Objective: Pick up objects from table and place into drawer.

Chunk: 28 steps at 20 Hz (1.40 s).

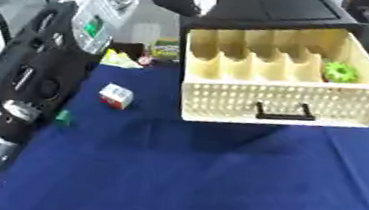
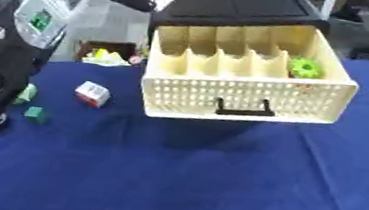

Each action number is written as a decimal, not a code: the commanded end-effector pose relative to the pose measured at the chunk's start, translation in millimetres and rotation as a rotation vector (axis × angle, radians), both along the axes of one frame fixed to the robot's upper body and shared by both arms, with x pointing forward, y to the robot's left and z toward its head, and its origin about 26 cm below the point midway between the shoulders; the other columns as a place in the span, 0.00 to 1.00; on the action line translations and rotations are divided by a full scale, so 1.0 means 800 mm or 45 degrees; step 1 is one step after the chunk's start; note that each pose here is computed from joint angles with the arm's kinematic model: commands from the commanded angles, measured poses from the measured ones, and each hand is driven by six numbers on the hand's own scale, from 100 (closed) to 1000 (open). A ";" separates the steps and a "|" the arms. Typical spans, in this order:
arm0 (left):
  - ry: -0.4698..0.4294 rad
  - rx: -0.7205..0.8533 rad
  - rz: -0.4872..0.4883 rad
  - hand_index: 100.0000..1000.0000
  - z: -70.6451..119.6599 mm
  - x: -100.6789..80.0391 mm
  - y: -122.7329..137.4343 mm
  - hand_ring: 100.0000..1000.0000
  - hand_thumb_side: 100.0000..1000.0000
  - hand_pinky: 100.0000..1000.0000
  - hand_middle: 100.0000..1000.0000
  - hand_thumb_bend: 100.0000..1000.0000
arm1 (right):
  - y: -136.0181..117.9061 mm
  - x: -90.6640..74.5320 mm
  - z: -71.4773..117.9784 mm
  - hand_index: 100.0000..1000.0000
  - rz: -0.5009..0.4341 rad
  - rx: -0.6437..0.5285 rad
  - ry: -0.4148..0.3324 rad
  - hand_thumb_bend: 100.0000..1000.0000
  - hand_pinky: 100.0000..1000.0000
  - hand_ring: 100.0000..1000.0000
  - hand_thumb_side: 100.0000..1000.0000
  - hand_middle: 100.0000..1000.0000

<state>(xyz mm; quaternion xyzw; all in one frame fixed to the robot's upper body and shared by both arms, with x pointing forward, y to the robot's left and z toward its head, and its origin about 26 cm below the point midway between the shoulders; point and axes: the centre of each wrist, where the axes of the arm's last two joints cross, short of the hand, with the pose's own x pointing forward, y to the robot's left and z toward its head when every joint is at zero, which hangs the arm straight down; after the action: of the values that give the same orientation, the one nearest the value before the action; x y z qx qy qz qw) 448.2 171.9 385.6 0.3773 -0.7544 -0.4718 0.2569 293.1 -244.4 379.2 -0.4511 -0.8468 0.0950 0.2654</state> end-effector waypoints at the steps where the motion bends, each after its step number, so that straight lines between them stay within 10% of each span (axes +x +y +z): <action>1: -0.042 -0.053 -0.025 0.48 0.013 0.003 0.006 0.20 0.29 0.00 0.33 0.00 | 0.001 -0.007 0.011 0.71 0.007 0.003 -0.052 0.29 0.23 0.29 1.00 0.10; 6: -0.035 -0.047 -0.080 0.55 0.005 0.011 0.007 0.29 0.30 0.00 0.36 0.00 | 0.002 -0.007 0.010 0.71 0.012 0.014 -0.056 0.29 0.23 0.29 1.00 0.10; 13: -0.058 0.105 -0.065 0.95 0.007 0.009 0.016 0.79 0.63 0.60 0.74 0.41 | 0.001 -0.005 0.007 0.71 0.010 0.027 -0.056 0.28 0.22 0.28 1.00 0.10; 23: -0.112 0.197 0.041 0.95 -0.001 0.011 0.021 0.77 0.62 0.56 0.72 0.44 | -0.002 -0.005 0.005 0.71 0.004 0.040 -0.057 0.28 0.22 0.29 1.00 0.11; 28: -0.169 0.137 0.064 0.84 0.002 0.009 0.027 0.68 0.54 0.46 0.64 0.24 | -0.003 -0.004 0.003 0.71 0.002 0.044 -0.053 0.28 0.22 0.29 1.00 0.11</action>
<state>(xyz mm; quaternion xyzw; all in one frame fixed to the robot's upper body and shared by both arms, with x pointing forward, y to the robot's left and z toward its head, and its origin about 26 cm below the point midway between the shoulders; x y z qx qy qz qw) 461.0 188.2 370.8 0.4257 -0.7248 -0.4987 0.2116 295.0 -244.2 374.3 -0.4442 -0.8509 0.0783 0.2694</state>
